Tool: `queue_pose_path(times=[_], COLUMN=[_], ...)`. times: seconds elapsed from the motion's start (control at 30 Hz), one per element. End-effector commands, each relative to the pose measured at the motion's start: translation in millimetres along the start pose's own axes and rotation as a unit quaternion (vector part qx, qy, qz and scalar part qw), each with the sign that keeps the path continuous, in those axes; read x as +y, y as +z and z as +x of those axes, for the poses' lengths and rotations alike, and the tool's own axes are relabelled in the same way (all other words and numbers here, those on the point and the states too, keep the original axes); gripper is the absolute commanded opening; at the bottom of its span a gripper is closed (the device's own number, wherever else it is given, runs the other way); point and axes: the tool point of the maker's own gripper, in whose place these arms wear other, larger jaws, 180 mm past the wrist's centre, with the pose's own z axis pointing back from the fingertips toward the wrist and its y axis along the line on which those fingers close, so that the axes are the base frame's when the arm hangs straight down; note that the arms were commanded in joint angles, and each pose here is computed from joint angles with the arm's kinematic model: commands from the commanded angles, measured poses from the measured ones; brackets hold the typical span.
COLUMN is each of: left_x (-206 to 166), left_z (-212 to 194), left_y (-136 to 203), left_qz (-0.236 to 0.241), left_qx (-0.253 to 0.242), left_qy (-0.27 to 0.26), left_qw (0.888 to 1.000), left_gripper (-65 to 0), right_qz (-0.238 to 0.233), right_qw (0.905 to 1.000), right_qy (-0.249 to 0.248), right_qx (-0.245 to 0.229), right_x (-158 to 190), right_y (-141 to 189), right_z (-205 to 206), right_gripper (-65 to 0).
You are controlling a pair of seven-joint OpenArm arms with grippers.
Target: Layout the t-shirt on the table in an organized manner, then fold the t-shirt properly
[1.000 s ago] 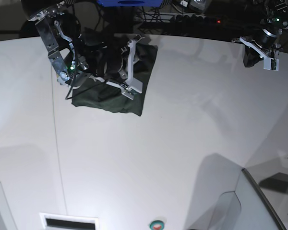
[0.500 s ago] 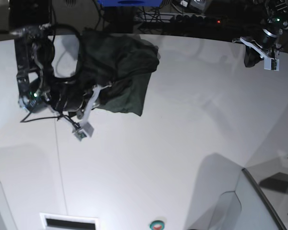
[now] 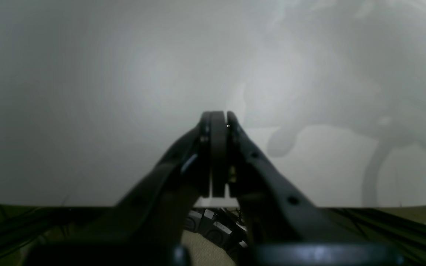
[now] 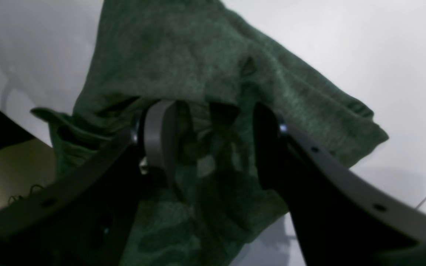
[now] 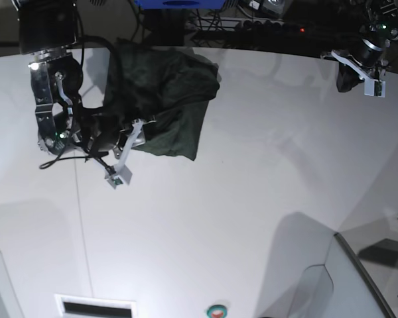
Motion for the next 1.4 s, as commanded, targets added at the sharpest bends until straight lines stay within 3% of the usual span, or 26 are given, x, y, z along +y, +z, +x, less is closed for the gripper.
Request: queue_pose_path(times=[0.0, 0.17, 0.33, 0.87, 1.37], left_x=[4.7, 4.7, 4.7, 4.7, 4.8], left_z=[9.7, 9.7, 9.1, 9.1, 9.5], left_y=[3.8, 3.8, 4.1, 4.1, 3.8], left_qz=[0.001, 0.001, 0.001, 0.001, 0.001], left_qx=[-0.015, -0.015, -0.014, -0.014, -0.015], left_qy=[-0.007, -0.007, -0.007, -0.007, -0.008], left_qw=[1.000, 1.000, 1.000, 1.000, 1.000], left_gripper=[-65.0, -65.0, -65.0, -65.0, -65.0], right_qz=[0.003, 0.003, 0.012, 0.093, 0.117], right_qw=[0.9998, 1.0000, 0.9996, 0.9920, 0.9902], right_qy=[0.006, 0.003, 0.025, 0.085, 0.074], right_qx=[-0.017, -0.008, -0.008, -0.013, -0.020], right_x=[-0.2, -3.5, 0.0, 87.6, 103.4], right_y=[3.2, -2.0, -1.3, -14.7, -30.8], right_z=[12.6, 12.9, 15.9, 45.3, 69.5], right_gripper=[-35.7, -52.8, -65.0, -64.4, -64.4])
